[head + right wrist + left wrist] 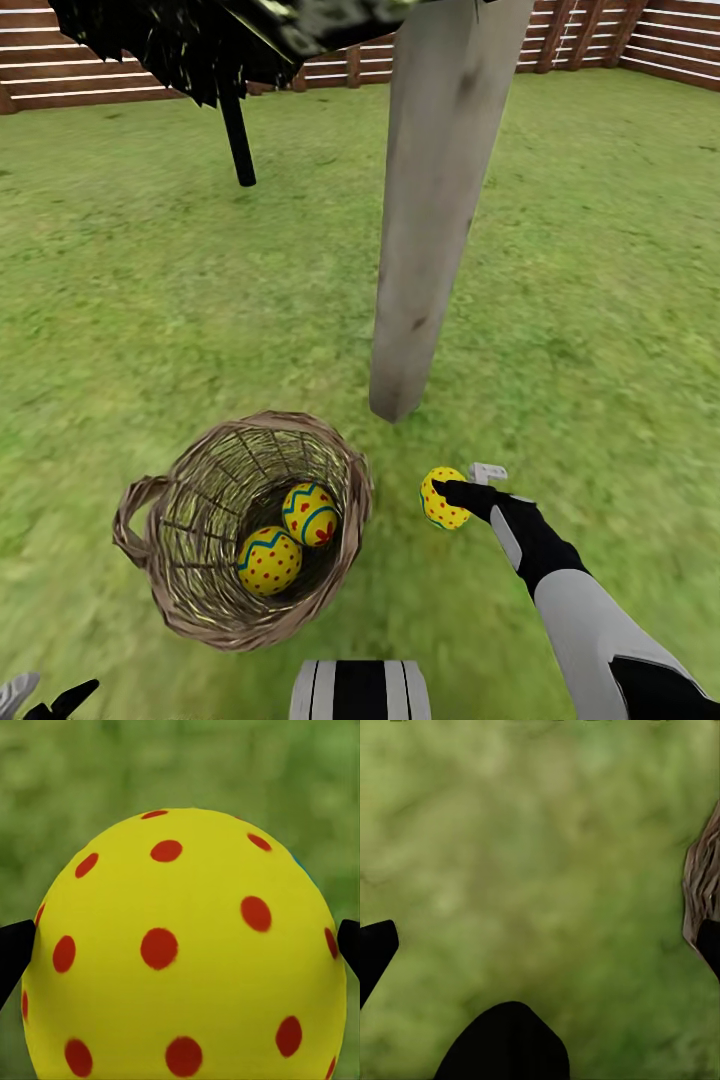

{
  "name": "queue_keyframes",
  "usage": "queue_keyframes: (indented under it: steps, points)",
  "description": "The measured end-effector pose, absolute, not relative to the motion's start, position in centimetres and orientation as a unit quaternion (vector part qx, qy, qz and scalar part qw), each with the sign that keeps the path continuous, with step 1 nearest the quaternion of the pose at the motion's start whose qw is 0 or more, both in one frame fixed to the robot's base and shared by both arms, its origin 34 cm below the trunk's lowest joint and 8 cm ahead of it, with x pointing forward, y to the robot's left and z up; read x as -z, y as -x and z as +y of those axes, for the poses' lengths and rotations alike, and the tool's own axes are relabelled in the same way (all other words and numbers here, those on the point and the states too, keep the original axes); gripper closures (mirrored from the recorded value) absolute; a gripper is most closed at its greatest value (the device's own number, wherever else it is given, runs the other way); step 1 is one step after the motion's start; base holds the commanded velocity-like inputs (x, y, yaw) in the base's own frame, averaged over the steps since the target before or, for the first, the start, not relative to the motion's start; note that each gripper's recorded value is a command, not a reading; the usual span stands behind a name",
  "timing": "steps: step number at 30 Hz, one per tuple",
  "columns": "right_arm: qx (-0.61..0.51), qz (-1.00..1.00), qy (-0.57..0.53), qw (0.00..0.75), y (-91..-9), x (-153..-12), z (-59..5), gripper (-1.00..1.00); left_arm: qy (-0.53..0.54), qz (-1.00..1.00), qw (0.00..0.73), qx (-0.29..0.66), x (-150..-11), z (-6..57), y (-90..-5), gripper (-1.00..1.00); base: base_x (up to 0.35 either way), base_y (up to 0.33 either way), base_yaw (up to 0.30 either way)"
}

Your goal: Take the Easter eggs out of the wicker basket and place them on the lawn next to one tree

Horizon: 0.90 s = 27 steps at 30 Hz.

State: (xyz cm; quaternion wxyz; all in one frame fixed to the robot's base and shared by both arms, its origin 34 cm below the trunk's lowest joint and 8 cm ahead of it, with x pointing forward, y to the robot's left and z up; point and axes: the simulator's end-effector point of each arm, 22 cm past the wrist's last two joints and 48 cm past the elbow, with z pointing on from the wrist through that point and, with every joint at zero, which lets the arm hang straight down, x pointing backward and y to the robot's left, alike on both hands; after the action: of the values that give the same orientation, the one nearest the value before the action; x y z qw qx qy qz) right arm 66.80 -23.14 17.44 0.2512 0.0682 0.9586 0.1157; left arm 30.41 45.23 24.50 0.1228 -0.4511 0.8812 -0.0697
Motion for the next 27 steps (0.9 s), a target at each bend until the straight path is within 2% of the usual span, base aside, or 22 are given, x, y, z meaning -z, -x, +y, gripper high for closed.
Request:
queue_keyframes:
  steps: [16,27]
  points:
    - [-0.116,0.958,-0.068,0.252,-66.8,-17.5,-23.2,1.0,0.452,0.883,0.113,0.053,-24.1,45.7,-28.8,-1.0,0.103,0.0,0.0]
    - [-0.116,0.958,-0.068,0.252,-66.8,-17.5,-23.2,1.0,0.454,0.883,0.107,0.052,-23.9,45.9,-28.4,-1.0,0.015,0.0,0.0]
